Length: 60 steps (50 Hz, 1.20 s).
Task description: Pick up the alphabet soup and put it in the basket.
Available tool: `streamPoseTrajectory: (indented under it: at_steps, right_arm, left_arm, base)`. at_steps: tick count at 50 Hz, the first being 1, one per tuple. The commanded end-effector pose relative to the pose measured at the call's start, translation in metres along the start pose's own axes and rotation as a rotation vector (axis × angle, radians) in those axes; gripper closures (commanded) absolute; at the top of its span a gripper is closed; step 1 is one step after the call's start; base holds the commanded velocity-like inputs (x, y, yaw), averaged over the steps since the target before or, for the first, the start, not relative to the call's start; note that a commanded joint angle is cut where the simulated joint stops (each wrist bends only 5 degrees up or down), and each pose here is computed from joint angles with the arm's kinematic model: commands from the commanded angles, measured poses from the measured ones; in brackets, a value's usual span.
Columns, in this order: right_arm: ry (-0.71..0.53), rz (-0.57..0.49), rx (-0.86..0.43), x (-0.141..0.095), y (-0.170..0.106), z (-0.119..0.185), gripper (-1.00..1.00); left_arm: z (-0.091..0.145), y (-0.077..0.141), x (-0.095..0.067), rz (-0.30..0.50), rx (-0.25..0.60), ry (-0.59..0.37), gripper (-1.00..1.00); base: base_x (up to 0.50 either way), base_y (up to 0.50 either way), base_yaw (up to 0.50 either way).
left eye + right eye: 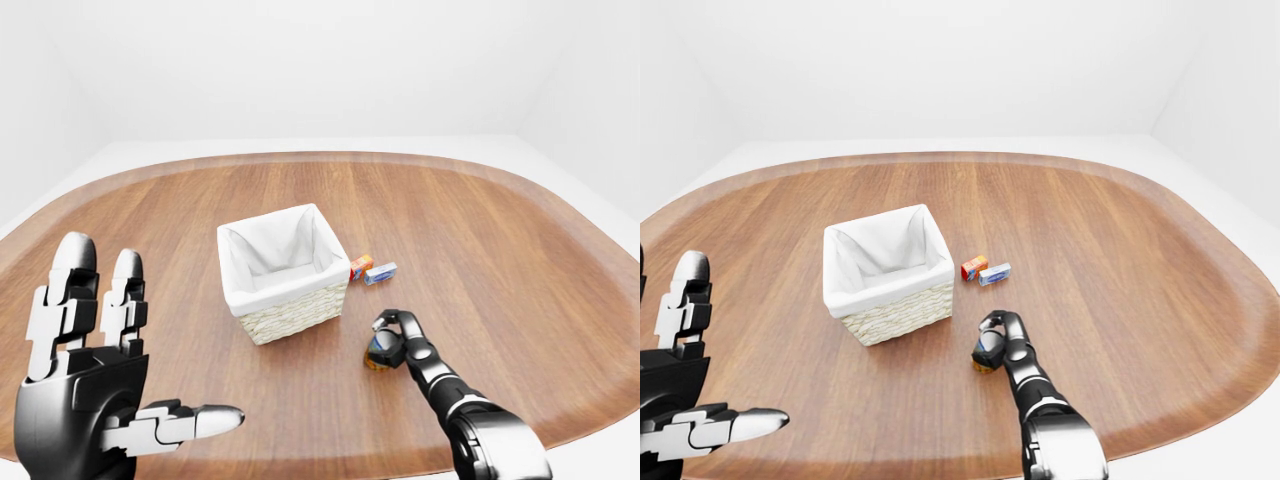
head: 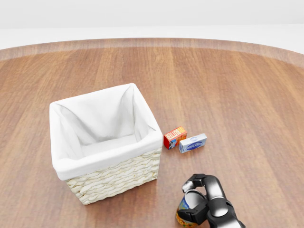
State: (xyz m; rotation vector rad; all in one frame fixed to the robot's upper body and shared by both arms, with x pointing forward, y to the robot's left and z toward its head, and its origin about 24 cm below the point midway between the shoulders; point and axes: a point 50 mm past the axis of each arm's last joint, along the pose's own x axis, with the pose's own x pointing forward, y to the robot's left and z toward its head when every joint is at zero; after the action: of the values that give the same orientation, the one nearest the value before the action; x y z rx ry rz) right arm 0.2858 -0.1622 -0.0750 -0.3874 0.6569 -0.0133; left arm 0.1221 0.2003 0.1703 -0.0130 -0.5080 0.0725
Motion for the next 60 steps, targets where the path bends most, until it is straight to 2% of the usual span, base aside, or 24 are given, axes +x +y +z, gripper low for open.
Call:
streamPoseTrajectory:
  at_steps: [1, 17, 25, 28, 33, 37, 42, 60]
  right_arm:
    - [0.001, 0.010, 0.175, 0.001, -0.006, 0.003, 1.00]
    - [-0.104, -0.017, 0.225, 0.000, -0.022, 0.015, 1.00]
    - [-0.329, -0.062, 0.261, -0.014, -0.040, 0.046, 1.00]
    - [-0.461, -0.100, 0.280, -0.031, -0.052, 0.060, 1.00]
    - [-0.582, -0.129, 0.295, -0.050, -0.063, 0.073, 1.00]
    - [-0.711, -0.201, 0.289, -0.077, -0.076, 0.085, 1.00]
    - [-0.736, -0.210, 0.293, -0.092, -0.081, 0.089, 1.00]
    - [-0.816, -0.234, 0.311, -0.122, -0.091, 0.104, 1.00]
  left_arm:
    - [-0.001, -0.001, 0.000, -0.001, -0.002, 0.006, -1.00]
    - [-0.002, -0.001, 0.001, -0.003, -0.003, 0.008, -1.00]
    - [-0.002, 0.000, 0.001, -0.002, -0.002, 0.004, -1.00]
    - [-0.001, 0.000, 0.001, 0.000, 0.000, 0.000, -1.00]
    - [0.000, 0.000, 0.001, 0.001, 0.000, -0.003, -1.00]
    - [-0.001, 0.001, 0.001, 0.002, 0.000, -0.001, -1.00]
    - [0.000, 0.001, 0.000, 0.002, 0.000, 0.000, -1.00]
    - [0.001, 0.001, 0.000, 0.003, 0.000, -0.007, -1.00]
  base:
    - [0.00, 0.00, 0.00]
    - [0.00, 0.00, 0.00]
    - [0.00, 0.00, 0.00]
    - [0.00, 0.00, 0.00]
    - [0.00, 0.00, 0.00]
    - [0.00, 0.00, 0.00]
    - [0.00, 0.00, 0.00]
    - [0.00, 0.00, 0.00]
